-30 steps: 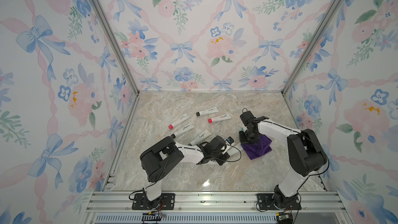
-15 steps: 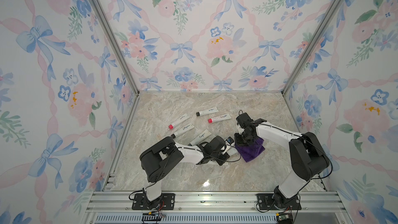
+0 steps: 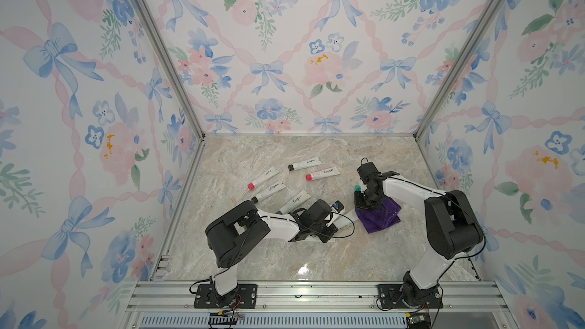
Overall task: Wipe the surface of the toothpaste tube
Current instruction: Wipe the dirt from the toothpaste tube.
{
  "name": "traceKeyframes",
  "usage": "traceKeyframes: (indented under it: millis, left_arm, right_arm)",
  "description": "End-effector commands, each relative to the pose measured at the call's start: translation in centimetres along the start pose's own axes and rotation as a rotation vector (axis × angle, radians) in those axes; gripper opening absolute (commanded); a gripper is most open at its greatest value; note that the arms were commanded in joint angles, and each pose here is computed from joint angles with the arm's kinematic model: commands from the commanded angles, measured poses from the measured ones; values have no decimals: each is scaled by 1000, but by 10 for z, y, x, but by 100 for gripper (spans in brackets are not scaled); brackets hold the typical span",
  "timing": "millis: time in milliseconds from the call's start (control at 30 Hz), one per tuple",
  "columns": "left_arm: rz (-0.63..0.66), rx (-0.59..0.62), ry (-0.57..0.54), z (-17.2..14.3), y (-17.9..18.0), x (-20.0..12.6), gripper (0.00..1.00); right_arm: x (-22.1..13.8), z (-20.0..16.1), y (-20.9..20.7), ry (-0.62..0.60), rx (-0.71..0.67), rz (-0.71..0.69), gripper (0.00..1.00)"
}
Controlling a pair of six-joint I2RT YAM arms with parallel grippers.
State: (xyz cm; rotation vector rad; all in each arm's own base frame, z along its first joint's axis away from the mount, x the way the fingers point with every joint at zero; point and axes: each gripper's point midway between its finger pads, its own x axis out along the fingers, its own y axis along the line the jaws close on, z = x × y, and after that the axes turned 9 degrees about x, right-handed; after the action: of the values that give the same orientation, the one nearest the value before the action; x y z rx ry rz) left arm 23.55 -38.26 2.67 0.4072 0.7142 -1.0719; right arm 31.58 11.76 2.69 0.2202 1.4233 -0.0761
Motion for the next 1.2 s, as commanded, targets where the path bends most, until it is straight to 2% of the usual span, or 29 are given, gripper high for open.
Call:
traceKeyframes:
  millis: [0,300,367,567,667,867,1000,1167]
  left_arm:
    - [18,-14,9,-4,4,0,18]
    - [17,-15,4,-2,4,-2,18]
    - [16,-15,2,-1,4,-2,18]
    - [18,-15,5,-2,4,-2,18]
    - [19,-15,5,-3,4,-2,18]
    - [19,-16,5,-3,4,-2,18]
    - [19,-14,7,-4,4,-2,18]
    - [22,-14,7,-3,5,-1,17]
  right_arm:
    - [5,-38,12,105,-42,28,17]
    - [-7,-75,54,157,-89,192,17]
    - [-14,-74,56,138,-88,223,17]
    - [0,-58,25,128,-64,86,17]
    - [2,-42,1,100,-51,-21,17]
    - [3,-23,-31,70,-27,-143,17]
    - [3,-22,-31,66,-19,-134,17]
    - [2,-34,-1,87,-57,-44,17]
